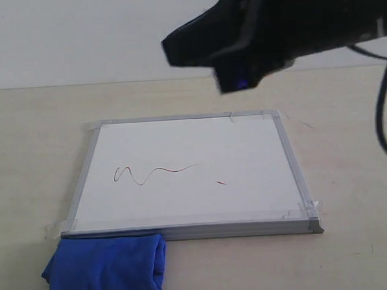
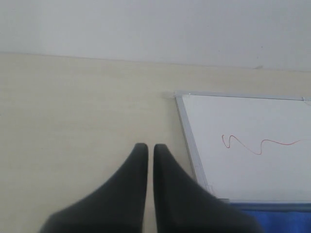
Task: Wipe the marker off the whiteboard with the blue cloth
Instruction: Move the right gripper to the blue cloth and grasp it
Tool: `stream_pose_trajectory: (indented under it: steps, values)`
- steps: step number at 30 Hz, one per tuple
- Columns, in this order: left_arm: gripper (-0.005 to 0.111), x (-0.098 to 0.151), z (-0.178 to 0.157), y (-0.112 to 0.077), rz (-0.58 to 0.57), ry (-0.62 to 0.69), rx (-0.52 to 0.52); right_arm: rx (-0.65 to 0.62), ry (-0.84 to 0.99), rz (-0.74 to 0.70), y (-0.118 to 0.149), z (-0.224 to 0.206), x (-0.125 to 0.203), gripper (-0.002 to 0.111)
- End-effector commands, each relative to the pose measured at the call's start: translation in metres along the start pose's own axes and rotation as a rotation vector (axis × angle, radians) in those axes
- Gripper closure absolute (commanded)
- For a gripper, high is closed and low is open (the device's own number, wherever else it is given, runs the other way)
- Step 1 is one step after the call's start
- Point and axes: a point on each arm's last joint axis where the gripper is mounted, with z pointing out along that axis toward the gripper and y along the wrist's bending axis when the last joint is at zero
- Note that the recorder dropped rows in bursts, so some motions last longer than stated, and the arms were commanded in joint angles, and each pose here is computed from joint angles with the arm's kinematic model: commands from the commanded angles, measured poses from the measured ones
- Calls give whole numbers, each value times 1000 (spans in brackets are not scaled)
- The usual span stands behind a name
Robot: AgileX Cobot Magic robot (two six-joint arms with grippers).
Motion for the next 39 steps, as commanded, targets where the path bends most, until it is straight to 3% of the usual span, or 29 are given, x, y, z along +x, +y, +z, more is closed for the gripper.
stream_pose_trajectory:
  steps: [1,7,12,14,18,20,24,27,30,39]
  values:
    - [102,-2,-1,0,1,-11,3,-2,123,-2,17,38,6,108]
    - [102,-2,-1,0,1,-11,3,58,382,-52,23,77,24,108]
    - [102,-2,-1,0,1,-11,3,50,486,-87,28,107,47,104]
    - [102,-2,-1,0,1,-11,3,38,525,-107,28,118,57,95]
    - [102,-2,-1,0,1,-11,3,22,608,-110,23,141,83,51]
    - [102,-2,-1,0,1,-11,3,-1,632,-146,24,151,94,39]
    - [102,-2,-1,0,1,-11,3,-37,624,-232,36,175,111,44]
    - [102,-2,-1,0,1,-11,3,-56,597,-277,49,197,117,39]
    - [102,-2,-1,0,1,-11,3,-69,625,-255,47,222,121,34]
    - [102,-2,-1,0,1,-11,3,-94,664,-332,43,240,148,34]
